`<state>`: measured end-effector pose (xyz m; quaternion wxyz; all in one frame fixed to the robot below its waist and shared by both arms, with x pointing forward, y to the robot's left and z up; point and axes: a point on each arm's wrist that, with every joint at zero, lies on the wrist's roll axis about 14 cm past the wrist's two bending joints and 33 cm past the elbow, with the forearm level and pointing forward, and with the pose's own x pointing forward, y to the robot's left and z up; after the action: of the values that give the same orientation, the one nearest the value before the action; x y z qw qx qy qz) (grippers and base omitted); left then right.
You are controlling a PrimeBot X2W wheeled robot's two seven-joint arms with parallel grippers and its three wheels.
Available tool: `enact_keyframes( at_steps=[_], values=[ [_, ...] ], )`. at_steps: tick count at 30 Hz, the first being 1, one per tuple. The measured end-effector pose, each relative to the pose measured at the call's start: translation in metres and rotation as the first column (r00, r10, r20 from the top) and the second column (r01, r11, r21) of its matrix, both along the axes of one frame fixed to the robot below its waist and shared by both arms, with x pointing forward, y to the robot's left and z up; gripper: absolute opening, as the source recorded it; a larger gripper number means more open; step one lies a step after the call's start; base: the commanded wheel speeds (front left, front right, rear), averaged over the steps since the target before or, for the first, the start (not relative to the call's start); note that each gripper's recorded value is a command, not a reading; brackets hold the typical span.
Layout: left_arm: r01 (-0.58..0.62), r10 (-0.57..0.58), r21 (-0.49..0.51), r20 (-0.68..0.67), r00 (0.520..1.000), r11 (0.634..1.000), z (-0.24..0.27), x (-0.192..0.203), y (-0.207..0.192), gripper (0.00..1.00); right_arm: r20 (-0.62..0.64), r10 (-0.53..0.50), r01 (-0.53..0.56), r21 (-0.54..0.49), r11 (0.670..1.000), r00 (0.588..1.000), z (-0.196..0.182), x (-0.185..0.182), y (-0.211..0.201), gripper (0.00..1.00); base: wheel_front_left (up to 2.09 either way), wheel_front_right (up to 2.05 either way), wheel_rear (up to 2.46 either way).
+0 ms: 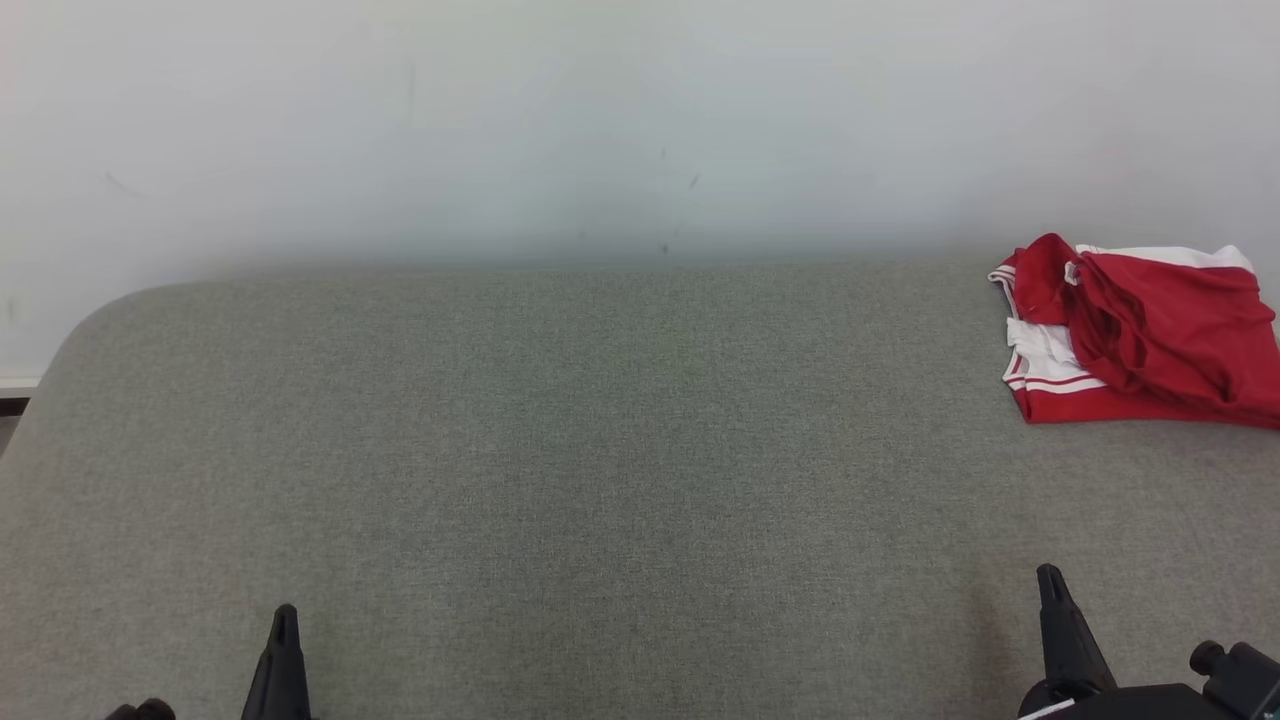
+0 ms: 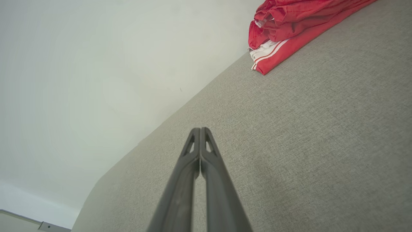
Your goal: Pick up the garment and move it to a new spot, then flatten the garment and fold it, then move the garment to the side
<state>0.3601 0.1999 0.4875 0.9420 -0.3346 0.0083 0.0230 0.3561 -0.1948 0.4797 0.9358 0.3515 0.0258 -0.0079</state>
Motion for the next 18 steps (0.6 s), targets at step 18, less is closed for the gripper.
enact_keyframes(
  at_steps=[18],
  values=[
    [-0.013, 0.012, -0.228, -0.006, 1.0, 0.973, 0.0023, 0.0076, 0.002, 0.0, -0.007, -0.025, 0.026, 0.218, 0.976, 1.0, 0.0052, 0.0093, -0.0036, 0.0, 0.0, 0.0, 0.0]
  ],
)
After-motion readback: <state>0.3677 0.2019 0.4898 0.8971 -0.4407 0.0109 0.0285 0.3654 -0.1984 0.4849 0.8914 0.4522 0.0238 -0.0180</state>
